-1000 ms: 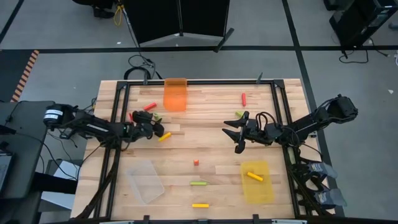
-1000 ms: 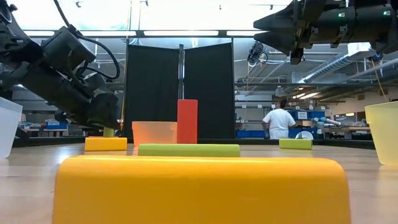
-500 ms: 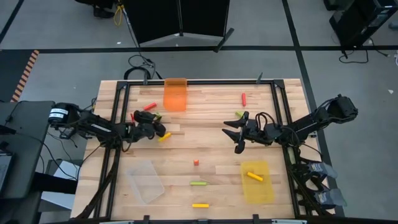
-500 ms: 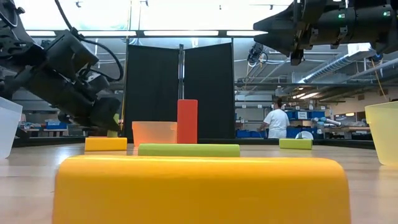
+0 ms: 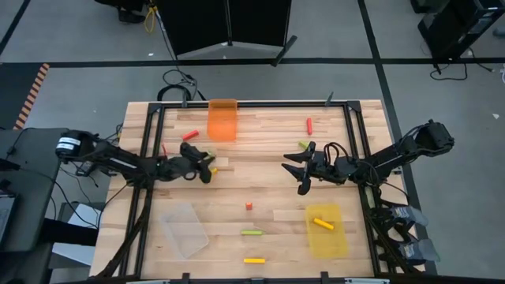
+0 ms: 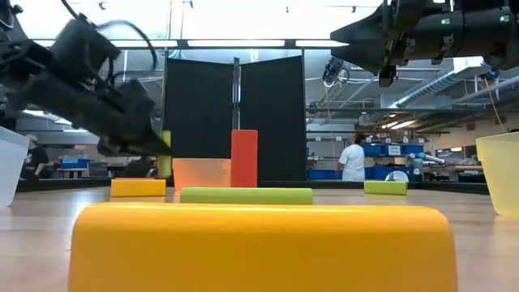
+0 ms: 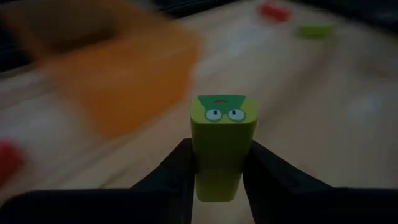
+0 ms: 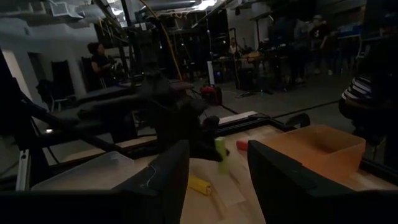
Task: Sort blocks
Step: Put the left green block into the transparent bin
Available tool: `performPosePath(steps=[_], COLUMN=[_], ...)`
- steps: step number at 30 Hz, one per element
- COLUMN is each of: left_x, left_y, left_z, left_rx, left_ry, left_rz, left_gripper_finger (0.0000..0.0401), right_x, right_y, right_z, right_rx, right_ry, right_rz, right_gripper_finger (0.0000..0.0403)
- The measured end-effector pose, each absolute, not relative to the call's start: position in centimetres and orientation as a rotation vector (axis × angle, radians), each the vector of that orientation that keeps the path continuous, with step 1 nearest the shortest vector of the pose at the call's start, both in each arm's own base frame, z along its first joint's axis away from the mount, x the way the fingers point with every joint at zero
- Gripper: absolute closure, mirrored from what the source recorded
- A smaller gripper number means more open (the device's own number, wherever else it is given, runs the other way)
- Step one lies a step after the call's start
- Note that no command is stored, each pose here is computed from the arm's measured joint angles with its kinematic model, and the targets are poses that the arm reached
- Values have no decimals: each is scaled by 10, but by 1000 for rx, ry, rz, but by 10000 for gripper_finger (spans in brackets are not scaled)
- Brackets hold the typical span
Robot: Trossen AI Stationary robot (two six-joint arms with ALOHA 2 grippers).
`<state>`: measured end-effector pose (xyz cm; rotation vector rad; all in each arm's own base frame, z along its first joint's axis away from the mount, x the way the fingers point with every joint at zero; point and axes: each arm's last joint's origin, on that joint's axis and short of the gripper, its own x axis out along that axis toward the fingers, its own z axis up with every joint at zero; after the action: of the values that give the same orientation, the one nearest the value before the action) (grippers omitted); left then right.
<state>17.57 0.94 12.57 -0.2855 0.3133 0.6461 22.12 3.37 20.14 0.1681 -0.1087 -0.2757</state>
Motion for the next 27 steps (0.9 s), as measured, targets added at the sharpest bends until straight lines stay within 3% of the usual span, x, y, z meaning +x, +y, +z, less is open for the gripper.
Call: performPosePath(steps=[7, 12, 18, 27], left_x=[185, 189, 181, 172], left_y=[-19, -51, -86, -134], left_z=[166, 196, 211, 242], left_rx=[-176, -169, -279, -373], left_ry=[255, 458, 817, 978], left_rz=[322, 35, 5, -11], left_gripper_finger=[292, 292, 292, 292], right_x=[221, 221, 221, 221], right_y=[34, 34, 34, 34], right_z=[201, 201, 201, 200], right_rx=[168, 168, 160, 156], right_ry=[-108, -107, -99, -95], right_rz=[-276, -276, -277, -277], right_gripper_finger=[229, 231, 231, 230])
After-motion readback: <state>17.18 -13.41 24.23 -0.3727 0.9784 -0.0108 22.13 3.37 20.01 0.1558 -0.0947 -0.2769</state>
